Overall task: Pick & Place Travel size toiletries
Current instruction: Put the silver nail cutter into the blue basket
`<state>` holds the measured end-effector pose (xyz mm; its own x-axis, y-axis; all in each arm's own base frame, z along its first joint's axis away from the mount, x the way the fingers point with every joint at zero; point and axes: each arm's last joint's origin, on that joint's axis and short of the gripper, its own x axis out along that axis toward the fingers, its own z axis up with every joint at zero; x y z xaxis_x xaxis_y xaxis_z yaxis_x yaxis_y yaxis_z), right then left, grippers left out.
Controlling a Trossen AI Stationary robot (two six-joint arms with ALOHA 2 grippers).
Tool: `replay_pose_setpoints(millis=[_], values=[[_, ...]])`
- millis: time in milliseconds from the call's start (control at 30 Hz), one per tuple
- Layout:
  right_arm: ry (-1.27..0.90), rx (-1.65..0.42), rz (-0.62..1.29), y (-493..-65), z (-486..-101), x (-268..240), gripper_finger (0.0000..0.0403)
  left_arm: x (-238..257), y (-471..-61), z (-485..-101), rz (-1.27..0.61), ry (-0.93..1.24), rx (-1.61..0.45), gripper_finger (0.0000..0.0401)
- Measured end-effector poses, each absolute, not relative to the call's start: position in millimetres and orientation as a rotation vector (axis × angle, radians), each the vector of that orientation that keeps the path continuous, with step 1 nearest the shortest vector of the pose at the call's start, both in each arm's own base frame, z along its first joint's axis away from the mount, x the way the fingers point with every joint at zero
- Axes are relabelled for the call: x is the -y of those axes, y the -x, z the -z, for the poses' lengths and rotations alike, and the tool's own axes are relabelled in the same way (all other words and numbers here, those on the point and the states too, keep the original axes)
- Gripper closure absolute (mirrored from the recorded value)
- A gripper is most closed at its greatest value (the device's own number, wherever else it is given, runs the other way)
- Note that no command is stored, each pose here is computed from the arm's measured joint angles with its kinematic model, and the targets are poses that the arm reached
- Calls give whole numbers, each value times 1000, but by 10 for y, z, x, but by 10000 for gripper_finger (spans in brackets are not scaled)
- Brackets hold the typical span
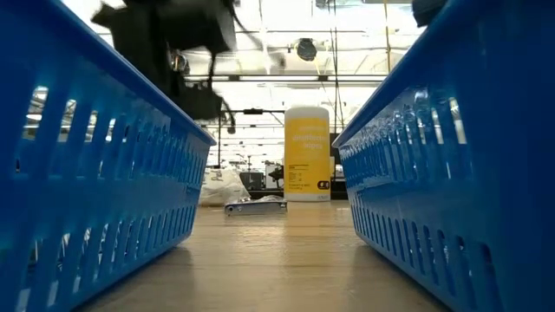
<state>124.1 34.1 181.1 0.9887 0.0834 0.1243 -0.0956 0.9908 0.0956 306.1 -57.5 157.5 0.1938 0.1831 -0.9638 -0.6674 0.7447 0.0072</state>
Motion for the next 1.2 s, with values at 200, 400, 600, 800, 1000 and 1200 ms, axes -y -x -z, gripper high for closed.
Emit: replay_pose_setpoints(millis=[200,400,600,800,1000,1200], values=[[-102,121,-90,-1240,-1812,-341,399,985,-2958,-1989,-402,477,-1071,368],[-101,120,-90,-1241,-1811,-341,399,1625,-2841,-2169,-62,427,-937,368],[-102,121,-90,-1241,-1812,-341,399,2004,-2794,-2058,159,307,-917,368],[-101,120,-90,-1241,-1811,-341,398,2033,-2795,-1934,184,359,-1016,367],[-101,120,-90,-1241,-1811,-341,398,1962,-2840,-1932,109,401,-1001,318],[-101,120,-90,-1241,-1811,-341,399,1914,-2880,-1937,106,411,-995,287]])
